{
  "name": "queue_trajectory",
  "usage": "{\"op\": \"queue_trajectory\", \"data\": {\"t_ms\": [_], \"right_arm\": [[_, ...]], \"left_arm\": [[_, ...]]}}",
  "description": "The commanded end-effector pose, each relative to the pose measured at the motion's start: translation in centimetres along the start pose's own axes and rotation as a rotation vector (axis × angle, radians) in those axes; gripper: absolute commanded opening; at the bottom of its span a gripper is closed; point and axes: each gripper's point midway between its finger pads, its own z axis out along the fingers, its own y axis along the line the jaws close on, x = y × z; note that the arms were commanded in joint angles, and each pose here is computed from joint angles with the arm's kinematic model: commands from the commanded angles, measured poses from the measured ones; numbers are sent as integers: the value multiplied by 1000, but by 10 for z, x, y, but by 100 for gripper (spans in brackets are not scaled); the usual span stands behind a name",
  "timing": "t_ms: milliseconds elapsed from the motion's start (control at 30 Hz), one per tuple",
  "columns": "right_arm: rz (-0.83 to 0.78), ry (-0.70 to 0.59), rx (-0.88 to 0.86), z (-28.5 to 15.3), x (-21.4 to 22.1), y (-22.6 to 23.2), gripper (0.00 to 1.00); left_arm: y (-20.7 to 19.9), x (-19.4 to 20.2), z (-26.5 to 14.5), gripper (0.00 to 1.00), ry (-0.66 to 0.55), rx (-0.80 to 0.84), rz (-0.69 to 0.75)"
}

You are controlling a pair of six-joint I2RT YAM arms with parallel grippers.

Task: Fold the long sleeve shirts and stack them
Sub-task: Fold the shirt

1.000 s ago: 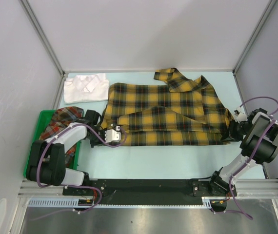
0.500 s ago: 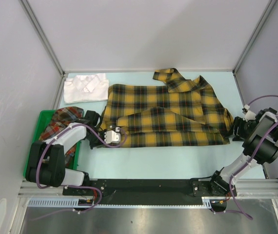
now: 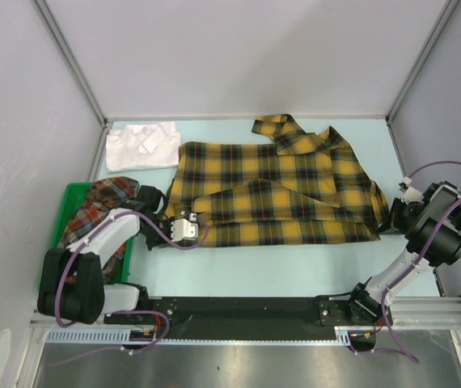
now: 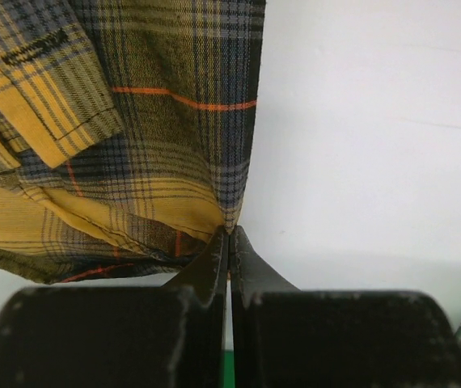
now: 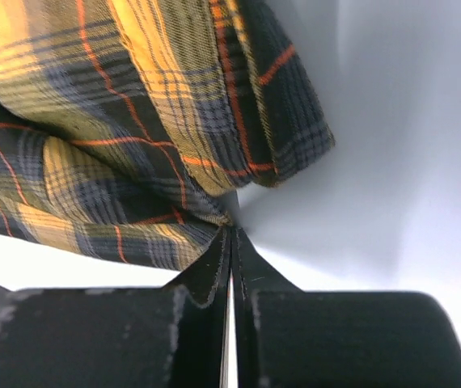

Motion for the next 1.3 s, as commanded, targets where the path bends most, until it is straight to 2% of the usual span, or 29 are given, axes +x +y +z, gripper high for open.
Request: {"op": "queue_trajectory", "data": {"t_ms": [0, 267, 300, 367, 400, 467, 500, 533, 600, 633, 667, 700, 733, 767, 800, 833, 867, 900, 967, 1000, 1033, 1167, 1233, 1267], "right_arm": [[-55, 39, 74, -20, 12, -15, 0], [-165, 146, 134, -39, 40, -32, 0], [-200, 157, 110, -40, 41, -29, 1], [-204, 164, 74, -51, 37, -19, 27], [-216, 138, 53, -58, 30, -13, 50], [-231, 105, 32, -77, 21, -2, 66], [-292, 28, 49, -94, -1, 5, 78], [-309, -1, 47, -102, -9, 10, 81], [-377, -110, 52, -118, -43, 28, 83], [-398, -151, 54, -120, -58, 36, 83], [-425, -184, 54, -121, -72, 45, 83], [-513, -242, 37, -113, -98, 68, 83], [-520, -286, 31, -113, -116, 83, 82], [-571, -308, 15, -107, -129, 101, 82], [-681, -346, -12, -93, -151, 134, 82], [-730, -361, -26, -81, -167, 152, 82], [-778, -373, -35, -69, -178, 166, 82], [-879, -421, -46, -54, -198, 197, 82], [-953, -428, -60, -22, -226, 215, 82], [-1012, -431, -72, -8, -234, 236, 82], [-1043, -430, -74, 10, -253, 242, 81], [-1109, -419, -104, 57, -279, 260, 79], [-1133, -376, -90, 73, -280, 257, 78], [-1133, -355, -98, 83, -279, 255, 78]], "left_arm": [[-38, -2, -9, 0, -23, 68, -5], [-77, -6, -13, 0, -20, 119, 111], [-79, -7, -14, 10, -22, 125, 114], [-72, -11, -18, 24, -27, 108, 100], [-69, -14, -22, 35, -34, 105, 79], [-49, -36, -39, 44, -110, 75, 29], [-38, -41, -47, 51, -142, 51, -2], [-19, -61, -63, 53, -209, 12, -19], [8, -78, -72, 55, -267, -33, -50], [28, -96, -87, 64, -325, -82, -84], [53, -111, -96, 78, -375, -158, -76], [70, -118, -95, 82, -400, -175, -103], [91, -133, -110, 83, -448, -223, -150], [116, -146, -118, 83, -494, -283, -153], [132, -150, -113, 86, -511, -275, -249], [153, -161, -126, 88, -541, -321, -259], [173, -167, -132, 94, -563, -365, -267], [187, -167, -119, 96, -564, -346, -345], [224, -182, -144, 99, -627, -437, -398], [233, -183, -145, 99, -656, -429, -471], [248, -187, -147, 99, -674, -434, -479], [278, -188, -128, 99, -633, -371, -558], [292, -192, -130, 99, -636, -362, -554], [295, -185, -112, 99, -605, -336, -566]]}}
